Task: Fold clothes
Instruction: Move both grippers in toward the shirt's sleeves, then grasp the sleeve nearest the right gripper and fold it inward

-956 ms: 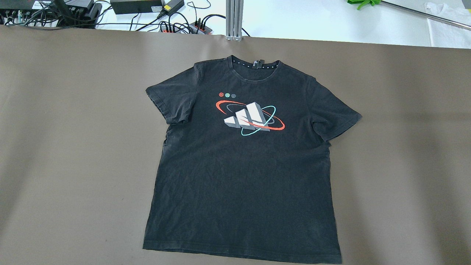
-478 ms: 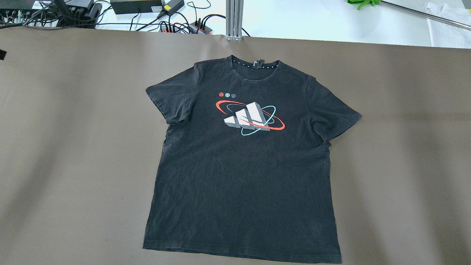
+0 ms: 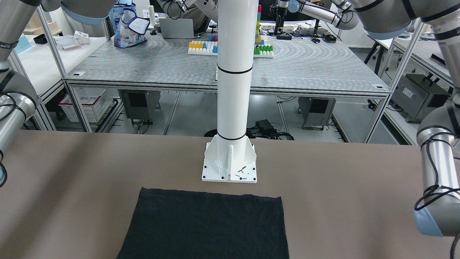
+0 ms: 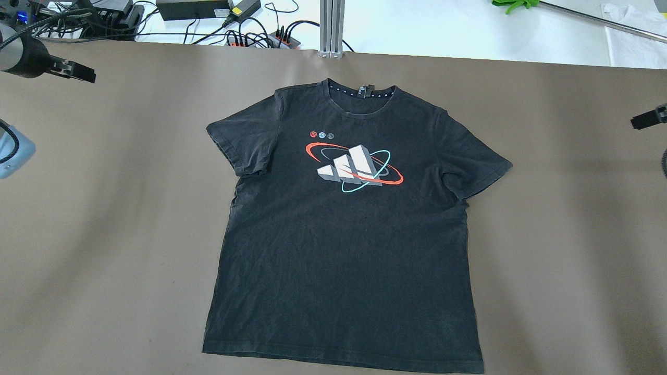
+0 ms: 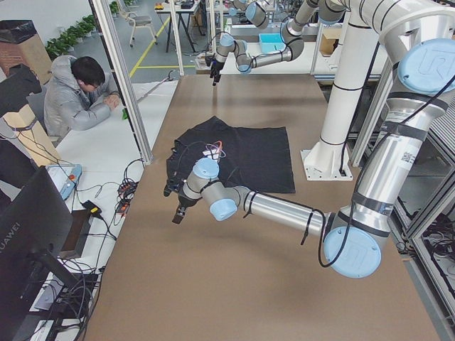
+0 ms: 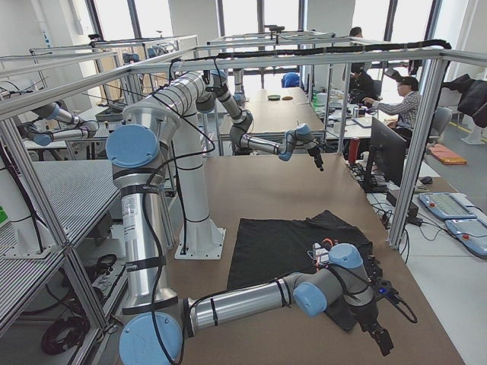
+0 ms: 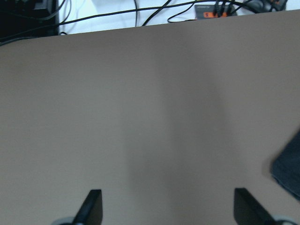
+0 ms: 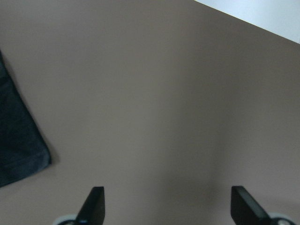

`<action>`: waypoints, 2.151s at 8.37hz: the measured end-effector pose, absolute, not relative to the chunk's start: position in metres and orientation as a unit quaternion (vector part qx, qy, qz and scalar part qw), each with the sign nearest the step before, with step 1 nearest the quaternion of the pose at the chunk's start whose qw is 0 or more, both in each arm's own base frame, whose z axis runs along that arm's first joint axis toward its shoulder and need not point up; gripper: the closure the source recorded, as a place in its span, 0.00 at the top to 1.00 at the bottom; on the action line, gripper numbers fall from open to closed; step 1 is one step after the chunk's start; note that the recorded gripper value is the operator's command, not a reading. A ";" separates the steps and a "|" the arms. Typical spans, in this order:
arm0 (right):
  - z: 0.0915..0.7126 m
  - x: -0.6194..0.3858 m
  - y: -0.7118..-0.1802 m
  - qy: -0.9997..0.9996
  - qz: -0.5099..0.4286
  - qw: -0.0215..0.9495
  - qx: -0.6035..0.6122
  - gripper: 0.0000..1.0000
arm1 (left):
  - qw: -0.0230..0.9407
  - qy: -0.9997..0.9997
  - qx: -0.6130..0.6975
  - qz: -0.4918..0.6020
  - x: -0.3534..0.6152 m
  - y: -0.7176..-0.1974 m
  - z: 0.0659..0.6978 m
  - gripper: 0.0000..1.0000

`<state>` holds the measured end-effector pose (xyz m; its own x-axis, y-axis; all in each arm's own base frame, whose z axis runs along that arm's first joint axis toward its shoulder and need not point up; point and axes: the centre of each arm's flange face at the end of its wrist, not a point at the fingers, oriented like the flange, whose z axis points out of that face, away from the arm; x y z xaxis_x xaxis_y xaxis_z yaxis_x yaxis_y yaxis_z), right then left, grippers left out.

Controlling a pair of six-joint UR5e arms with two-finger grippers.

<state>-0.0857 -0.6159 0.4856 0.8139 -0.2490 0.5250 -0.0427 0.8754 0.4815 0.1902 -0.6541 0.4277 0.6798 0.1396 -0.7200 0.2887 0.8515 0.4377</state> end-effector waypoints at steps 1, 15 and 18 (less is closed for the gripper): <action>0.477 -0.114 -0.620 -0.318 -0.046 0.915 0.244 0.95 | 0.864 0.421 0.271 -0.045 0.214 -0.654 0.425 1.00; 0.526 -0.289 -0.613 -0.400 -0.005 0.882 0.249 0.94 | 0.848 0.452 0.270 -0.070 0.286 -0.709 0.384 1.00; 0.537 -0.289 -0.610 -0.396 -0.005 0.886 0.243 0.94 | 0.847 0.452 0.270 -0.069 0.286 -0.709 0.383 1.00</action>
<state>-0.2888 -0.6103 0.5373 0.6870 -0.2005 0.6984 -0.1832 0.8823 0.4335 0.2863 -0.7089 0.3830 0.5815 0.1266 -0.8036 0.3618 0.8445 0.3949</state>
